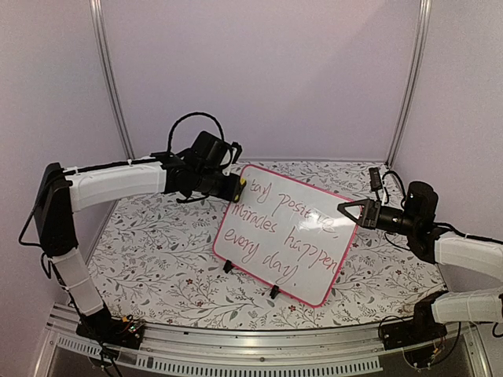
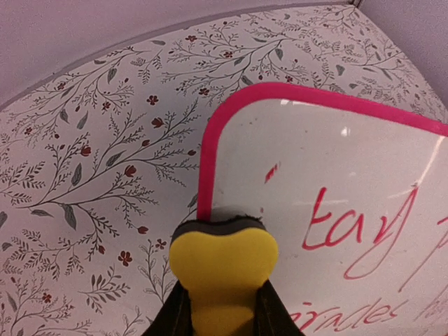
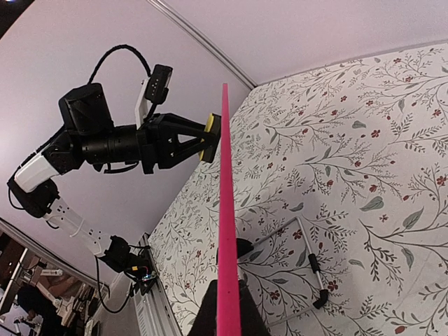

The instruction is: Erase the whiteboard

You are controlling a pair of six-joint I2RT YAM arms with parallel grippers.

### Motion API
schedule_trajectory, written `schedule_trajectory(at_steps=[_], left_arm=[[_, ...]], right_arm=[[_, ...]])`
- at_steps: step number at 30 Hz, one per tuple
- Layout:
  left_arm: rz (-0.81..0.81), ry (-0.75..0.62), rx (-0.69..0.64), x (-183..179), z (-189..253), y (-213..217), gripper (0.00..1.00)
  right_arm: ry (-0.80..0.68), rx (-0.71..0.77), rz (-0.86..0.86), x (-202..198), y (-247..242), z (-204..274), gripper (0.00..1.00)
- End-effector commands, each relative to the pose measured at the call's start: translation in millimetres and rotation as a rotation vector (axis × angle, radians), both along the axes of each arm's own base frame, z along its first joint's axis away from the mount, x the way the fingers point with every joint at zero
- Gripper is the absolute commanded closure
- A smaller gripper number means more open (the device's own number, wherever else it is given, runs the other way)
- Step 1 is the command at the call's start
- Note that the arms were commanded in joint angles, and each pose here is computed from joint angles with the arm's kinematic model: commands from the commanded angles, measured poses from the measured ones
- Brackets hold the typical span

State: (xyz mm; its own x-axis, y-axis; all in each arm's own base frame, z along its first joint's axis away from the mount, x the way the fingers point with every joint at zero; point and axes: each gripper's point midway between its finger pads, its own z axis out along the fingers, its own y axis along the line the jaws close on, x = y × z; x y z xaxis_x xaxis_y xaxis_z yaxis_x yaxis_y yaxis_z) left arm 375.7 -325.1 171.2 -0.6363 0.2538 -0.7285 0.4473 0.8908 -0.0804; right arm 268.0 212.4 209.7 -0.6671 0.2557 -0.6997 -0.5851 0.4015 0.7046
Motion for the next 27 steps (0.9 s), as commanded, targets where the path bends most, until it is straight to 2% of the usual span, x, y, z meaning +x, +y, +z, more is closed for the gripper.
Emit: schedule_trajectory(at_steps=[1, 10, 21, 27], left_arm=[[-0.026, -0.028, 0.001, 11.6, 8.1, -17.3, 1.0], [-0.023, -0.047, -0.007, 16.9, 17.4, -20.8, 1.0], [0.009, 0.133, 0.079, -28.9, -54.1, 16.8, 1.0], [0.015, 0.141, 0.078, -37.5, -59.7, 25.4, 1.0]], right_arm=[[-0.077, -0.007, 0.071, -8.0, 10.0, 11.6, 1.0], [-0.075, -0.009, 0.073, -8.2, 10.8, 11.2, 1.0], [-0.074, -0.007, 0.081, -7.3, 13.1, 12.2, 1.0], [-0.073, -0.007, 0.086, -7.6, 14.2, 11.6, 1.0]])
